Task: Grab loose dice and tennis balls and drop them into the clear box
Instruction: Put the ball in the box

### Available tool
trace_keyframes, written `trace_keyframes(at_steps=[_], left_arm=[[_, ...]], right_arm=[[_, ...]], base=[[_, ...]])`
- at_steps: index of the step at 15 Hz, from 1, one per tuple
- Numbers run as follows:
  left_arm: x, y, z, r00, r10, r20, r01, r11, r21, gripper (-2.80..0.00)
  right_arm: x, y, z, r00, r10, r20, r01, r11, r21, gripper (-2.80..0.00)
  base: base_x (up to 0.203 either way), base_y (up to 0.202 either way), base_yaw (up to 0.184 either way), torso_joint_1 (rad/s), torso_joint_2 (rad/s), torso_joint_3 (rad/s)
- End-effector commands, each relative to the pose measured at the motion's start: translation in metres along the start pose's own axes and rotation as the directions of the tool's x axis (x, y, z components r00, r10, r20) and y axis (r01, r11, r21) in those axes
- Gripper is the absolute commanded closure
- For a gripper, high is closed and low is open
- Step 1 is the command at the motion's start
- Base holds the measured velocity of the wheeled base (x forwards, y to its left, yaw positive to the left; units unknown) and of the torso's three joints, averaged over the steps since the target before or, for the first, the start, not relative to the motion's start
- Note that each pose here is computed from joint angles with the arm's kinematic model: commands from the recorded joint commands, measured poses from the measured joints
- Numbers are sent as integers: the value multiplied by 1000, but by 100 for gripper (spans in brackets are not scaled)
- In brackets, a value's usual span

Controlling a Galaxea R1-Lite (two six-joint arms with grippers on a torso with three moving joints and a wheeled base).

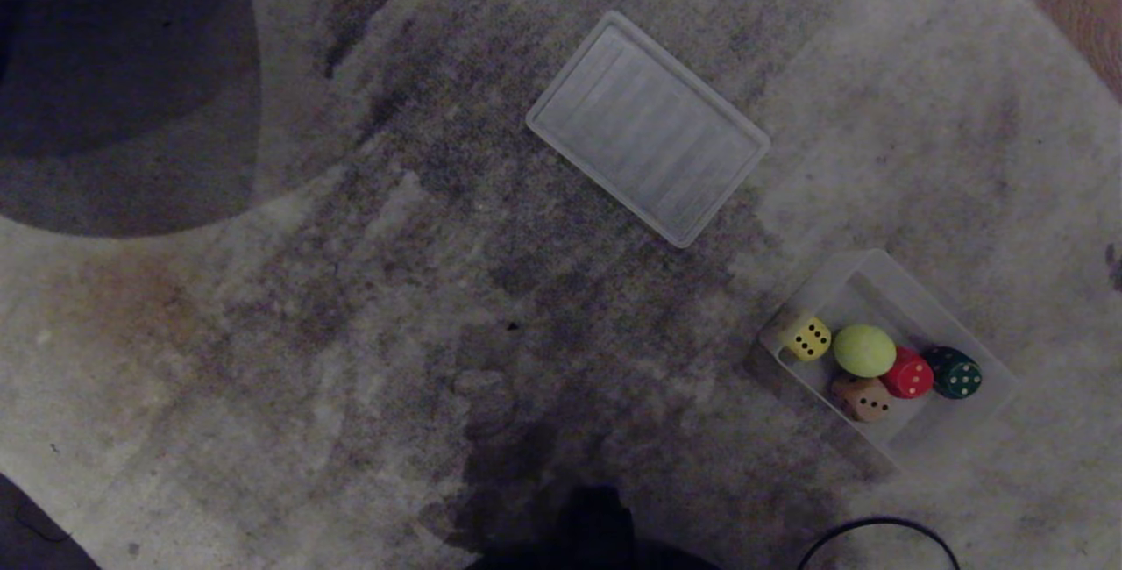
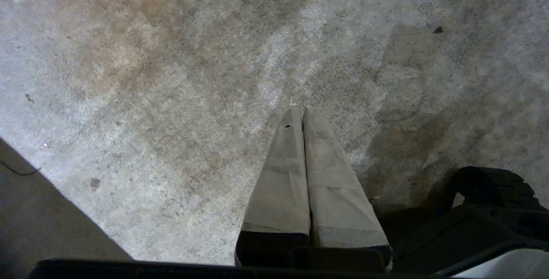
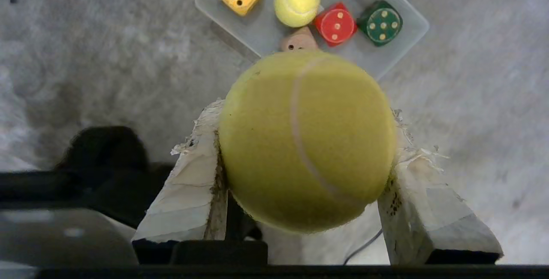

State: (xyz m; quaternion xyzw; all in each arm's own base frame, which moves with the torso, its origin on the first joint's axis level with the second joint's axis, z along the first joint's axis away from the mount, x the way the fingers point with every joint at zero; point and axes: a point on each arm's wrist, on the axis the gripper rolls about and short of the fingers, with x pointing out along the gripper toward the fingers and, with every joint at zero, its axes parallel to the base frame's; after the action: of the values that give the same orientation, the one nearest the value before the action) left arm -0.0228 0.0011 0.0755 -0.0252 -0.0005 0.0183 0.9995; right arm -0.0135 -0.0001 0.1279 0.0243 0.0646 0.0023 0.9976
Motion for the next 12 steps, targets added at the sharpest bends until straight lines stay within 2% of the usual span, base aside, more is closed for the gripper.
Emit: trace_keyframes(at_steps=[1,4,6,9,12], left_arm=[[0,0,0,1000,0,-3,0,1000,0,0],[0,0,0,1000,0,-3,0,1000,0,0],[0,0,0,1000,0,-3,0,1000,0,0],[0,0,0,1000,0,-3,0,1000,-1,0],[0,0,0,1000,0,-3,0,1000,-2,0]], right_arm=[[41,2,31,980,-11,-201,21,999,48,0],[101,2,48,947,-16,-321,58,991,121,0],[148,4,48,932,-11,-363,80,981,175,0],[210,11,41,938,23,-346,60,972,228,0],[252,23,41,955,75,-287,4,964,265,0]], base=[[0,0,0,0,0,0],[0,0,0,0,0,0],[0,0,0,0,0,0],[0,0,0,0,0,0],[0,0,0,0,0,0]])
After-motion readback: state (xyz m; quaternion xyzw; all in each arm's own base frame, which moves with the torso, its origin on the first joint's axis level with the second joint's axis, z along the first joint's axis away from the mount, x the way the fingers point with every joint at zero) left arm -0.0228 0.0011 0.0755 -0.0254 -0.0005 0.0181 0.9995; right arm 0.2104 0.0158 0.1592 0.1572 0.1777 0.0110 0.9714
